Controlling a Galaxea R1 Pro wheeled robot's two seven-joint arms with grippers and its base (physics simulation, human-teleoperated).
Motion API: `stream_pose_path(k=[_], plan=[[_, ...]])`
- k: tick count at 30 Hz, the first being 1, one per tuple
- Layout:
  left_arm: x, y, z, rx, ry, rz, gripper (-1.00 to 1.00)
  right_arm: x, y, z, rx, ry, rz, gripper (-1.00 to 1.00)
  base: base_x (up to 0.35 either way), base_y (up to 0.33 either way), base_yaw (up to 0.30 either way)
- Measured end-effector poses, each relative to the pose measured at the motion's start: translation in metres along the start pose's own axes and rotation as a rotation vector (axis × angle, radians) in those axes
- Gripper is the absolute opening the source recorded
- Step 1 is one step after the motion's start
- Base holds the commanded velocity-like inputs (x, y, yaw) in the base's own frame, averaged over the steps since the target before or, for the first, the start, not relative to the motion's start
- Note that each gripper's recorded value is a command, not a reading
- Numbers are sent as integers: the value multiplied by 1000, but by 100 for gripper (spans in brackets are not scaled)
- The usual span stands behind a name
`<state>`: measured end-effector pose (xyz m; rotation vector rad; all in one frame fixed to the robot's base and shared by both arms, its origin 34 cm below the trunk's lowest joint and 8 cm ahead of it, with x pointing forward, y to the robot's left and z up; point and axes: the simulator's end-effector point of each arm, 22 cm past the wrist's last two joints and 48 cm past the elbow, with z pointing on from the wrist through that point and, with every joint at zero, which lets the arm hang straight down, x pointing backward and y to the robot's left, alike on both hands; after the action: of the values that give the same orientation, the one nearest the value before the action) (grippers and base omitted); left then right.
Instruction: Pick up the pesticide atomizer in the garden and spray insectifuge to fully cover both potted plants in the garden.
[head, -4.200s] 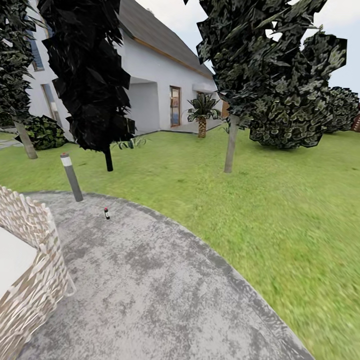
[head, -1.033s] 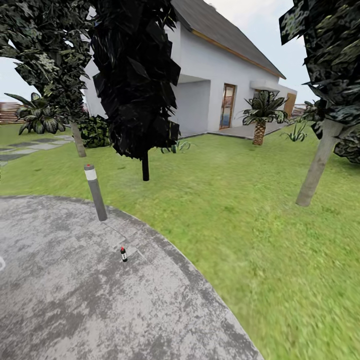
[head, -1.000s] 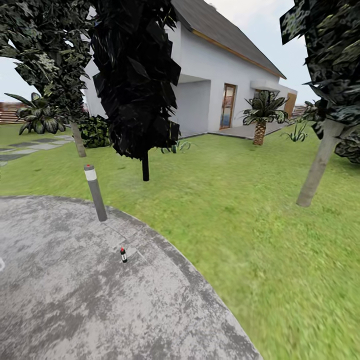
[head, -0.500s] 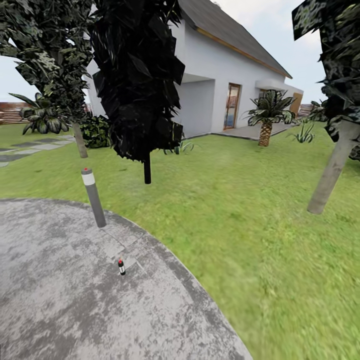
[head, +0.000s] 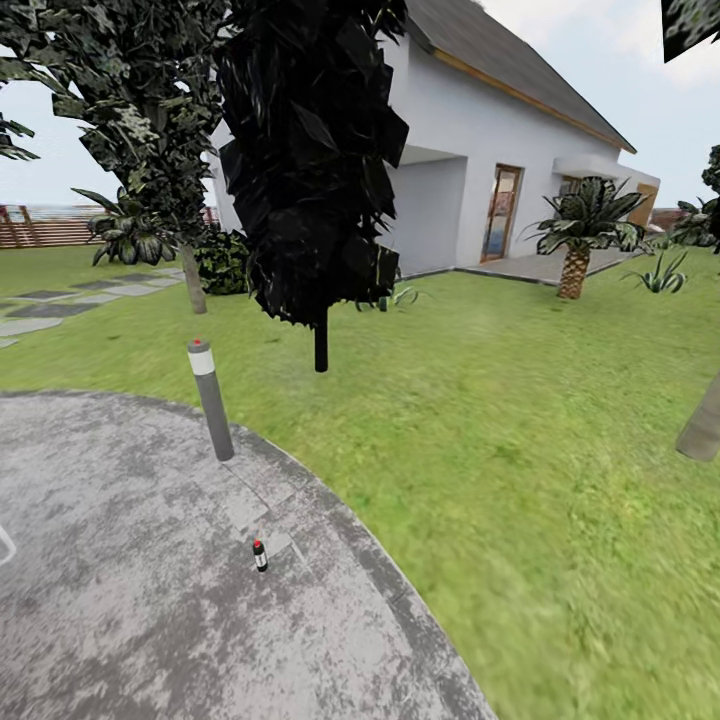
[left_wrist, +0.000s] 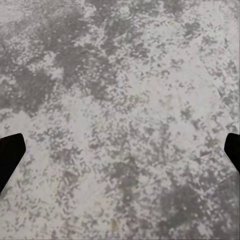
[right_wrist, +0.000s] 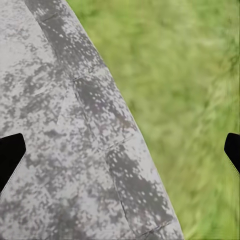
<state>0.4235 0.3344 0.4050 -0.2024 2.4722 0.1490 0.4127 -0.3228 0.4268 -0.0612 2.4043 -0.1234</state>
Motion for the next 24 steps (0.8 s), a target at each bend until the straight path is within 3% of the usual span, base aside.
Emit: stream_pose_path(k=[24], plan=[[0,0,0,0,1,0,100,0,0,0,0,-1,0,100,336,110,1]])
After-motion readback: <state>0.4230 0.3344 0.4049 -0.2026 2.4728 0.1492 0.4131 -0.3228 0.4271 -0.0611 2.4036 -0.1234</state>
